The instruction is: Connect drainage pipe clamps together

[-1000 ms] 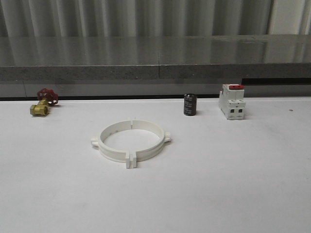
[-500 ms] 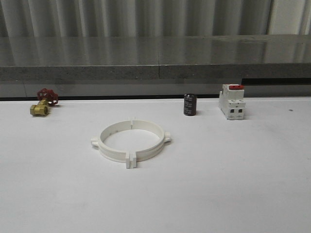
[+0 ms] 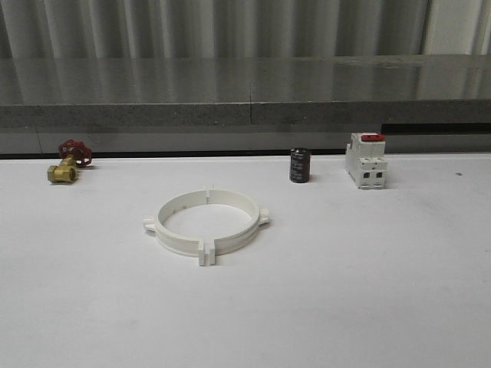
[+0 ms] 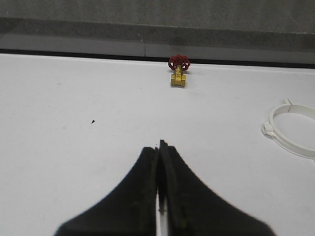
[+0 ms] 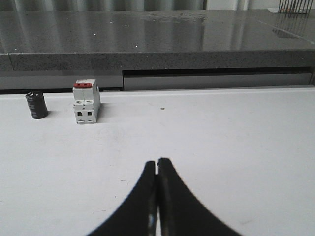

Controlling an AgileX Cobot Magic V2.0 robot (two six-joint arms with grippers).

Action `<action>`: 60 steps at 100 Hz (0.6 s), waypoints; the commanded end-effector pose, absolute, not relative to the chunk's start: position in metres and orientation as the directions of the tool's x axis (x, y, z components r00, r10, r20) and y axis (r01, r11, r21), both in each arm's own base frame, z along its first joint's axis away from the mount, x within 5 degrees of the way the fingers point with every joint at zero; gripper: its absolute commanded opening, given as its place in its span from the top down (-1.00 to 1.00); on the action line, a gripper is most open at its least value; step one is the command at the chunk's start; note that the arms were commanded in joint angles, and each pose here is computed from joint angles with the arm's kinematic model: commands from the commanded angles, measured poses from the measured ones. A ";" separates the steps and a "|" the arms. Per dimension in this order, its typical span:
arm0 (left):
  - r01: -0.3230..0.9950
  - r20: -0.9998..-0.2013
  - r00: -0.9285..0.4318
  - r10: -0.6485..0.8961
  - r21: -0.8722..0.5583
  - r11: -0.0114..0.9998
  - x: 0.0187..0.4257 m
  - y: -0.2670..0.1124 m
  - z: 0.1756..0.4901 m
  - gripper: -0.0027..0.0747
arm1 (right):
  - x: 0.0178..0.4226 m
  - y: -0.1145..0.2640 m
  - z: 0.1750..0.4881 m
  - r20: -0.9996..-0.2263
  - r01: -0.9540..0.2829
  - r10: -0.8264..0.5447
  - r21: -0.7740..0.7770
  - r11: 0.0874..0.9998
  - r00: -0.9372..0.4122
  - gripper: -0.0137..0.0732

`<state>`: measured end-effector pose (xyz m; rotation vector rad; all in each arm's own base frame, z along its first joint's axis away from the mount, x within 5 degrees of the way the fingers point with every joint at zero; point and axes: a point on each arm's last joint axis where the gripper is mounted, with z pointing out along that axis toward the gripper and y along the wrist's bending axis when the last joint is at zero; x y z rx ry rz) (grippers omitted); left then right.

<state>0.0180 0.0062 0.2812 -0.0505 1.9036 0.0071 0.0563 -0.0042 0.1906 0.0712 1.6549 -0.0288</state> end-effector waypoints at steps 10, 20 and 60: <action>-0.009 -0.994 -0.111 0.005 0.006 1.000 0.036 0.003 0.269 0.99 | 0.054 -0.003 0.204 -1.000 0.052 0.008 0.009 0.999 0.022 0.84; 0.022 -0.996 -0.037 0.077 0.077 0.997 0.045 0.000 0.243 0.99 | 0.054 -0.003 0.204 -1.000 0.052 0.008 0.009 0.999 0.022 0.84; 0.042 -0.998 -0.047 0.051 0.050 0.998 0.056 -0.002 0.188 0.99 | 0.054 -0.003 0.204 -1.000 0.052 0.009 0.010 0.999 0.022 0.84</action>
